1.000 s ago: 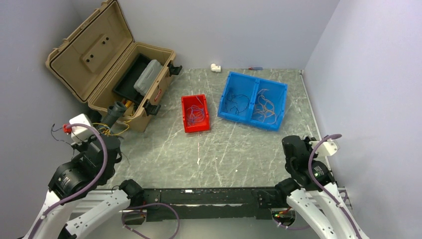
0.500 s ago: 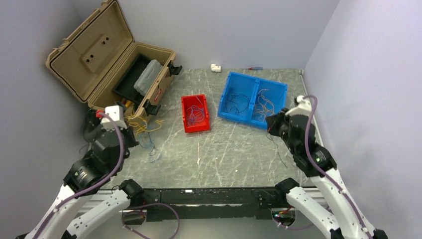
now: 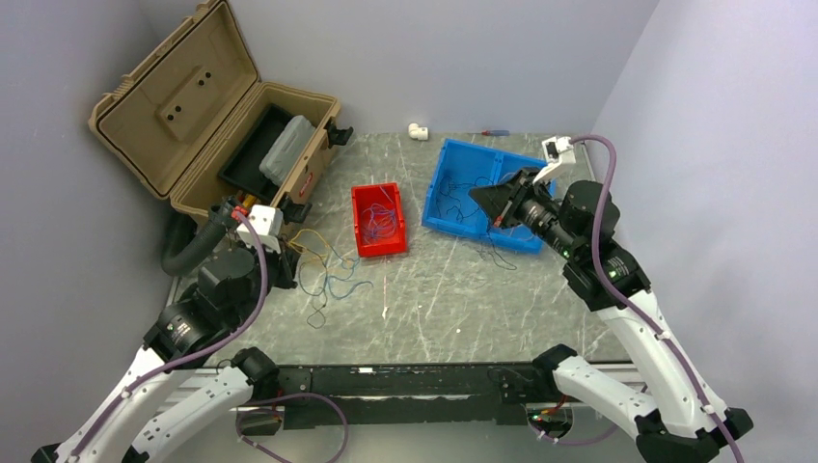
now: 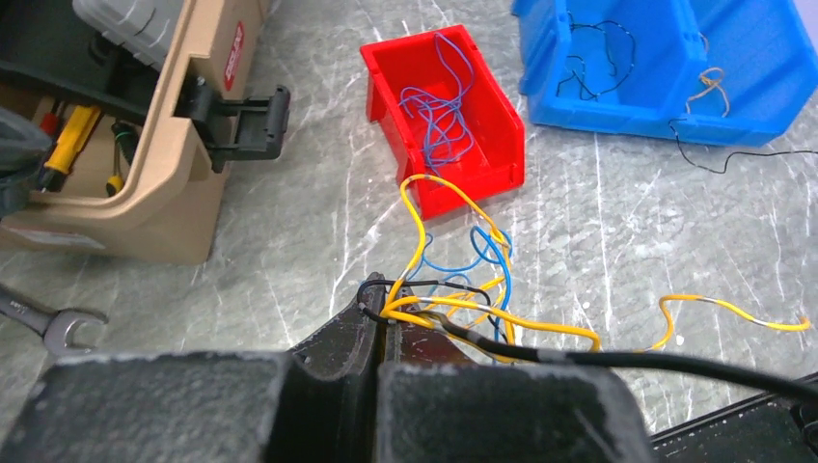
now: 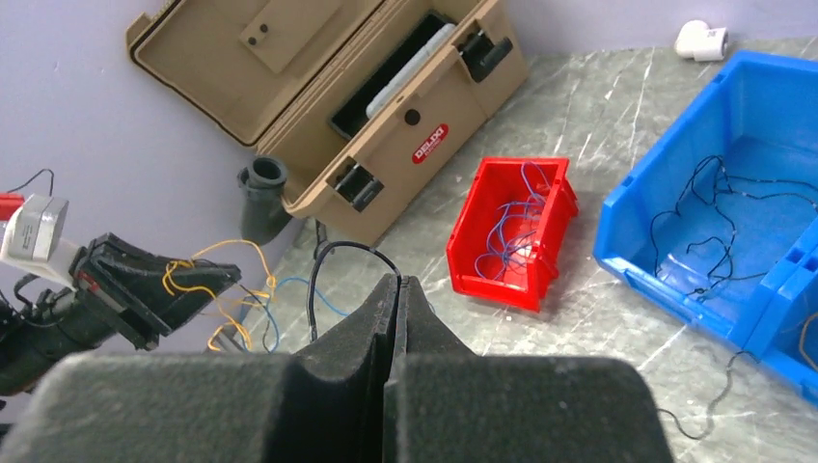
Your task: Untangle the cables
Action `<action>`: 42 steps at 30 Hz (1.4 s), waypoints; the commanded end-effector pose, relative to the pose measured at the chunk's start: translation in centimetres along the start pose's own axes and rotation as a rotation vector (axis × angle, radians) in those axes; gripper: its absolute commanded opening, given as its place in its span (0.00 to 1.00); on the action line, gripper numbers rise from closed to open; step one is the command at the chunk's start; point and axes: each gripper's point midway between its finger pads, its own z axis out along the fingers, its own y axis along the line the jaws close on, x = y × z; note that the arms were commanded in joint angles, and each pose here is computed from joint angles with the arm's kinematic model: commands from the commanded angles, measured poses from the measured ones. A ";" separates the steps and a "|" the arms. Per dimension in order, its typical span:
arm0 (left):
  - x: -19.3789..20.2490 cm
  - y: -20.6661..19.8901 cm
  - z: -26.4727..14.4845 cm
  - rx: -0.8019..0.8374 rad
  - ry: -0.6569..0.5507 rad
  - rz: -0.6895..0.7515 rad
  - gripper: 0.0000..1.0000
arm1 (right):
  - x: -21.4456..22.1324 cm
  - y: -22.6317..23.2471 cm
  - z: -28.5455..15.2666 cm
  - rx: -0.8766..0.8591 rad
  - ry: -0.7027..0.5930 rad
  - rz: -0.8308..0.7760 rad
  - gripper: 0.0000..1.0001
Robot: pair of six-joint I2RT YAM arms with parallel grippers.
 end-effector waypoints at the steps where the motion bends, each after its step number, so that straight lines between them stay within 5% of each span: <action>1: -1.1 -1.4 0.0 0.080 -0.045 0.012 0.00 | 1.2 -1.8 0.6 0.070 -0.017 0.103 0.00; 8: -0.8 -1.5 0.2 0.087 -0.036 0.025 0.00 | 10.1 -10.3 -1.0 0.364 0.025 0.300 0.00; 15: -0.6 -2.2 0.7 0.112 -0.019 0.033 0.00 | 12.8 -13.8 -3.4 0.501 0.001 0.296 0.00; 22: -0.6 -2.9 0.9 0.139 -0.008 0.026 0.00 | 12.8 -8.2 -0.6 0.232 0.189 0.188 0.00; 33: -1.0 -3.0 0.9 0.138 -0.004 0.031 0.00 | 9.4 5.7 2.8 -0.130 0.215 -0.049 0.00; 37: -0.8 -2.7 0.8 0.131 -0.002 0.035 0.00 | 8.0 5.6 2.7 -0.113 0.146 -0.032 0.00; 42: -0.8 -2.3 0.5 0.116 -0.006 0.043 0.00 | 10.2 -1.3 2.4 0.190 0.099 0.037 0.04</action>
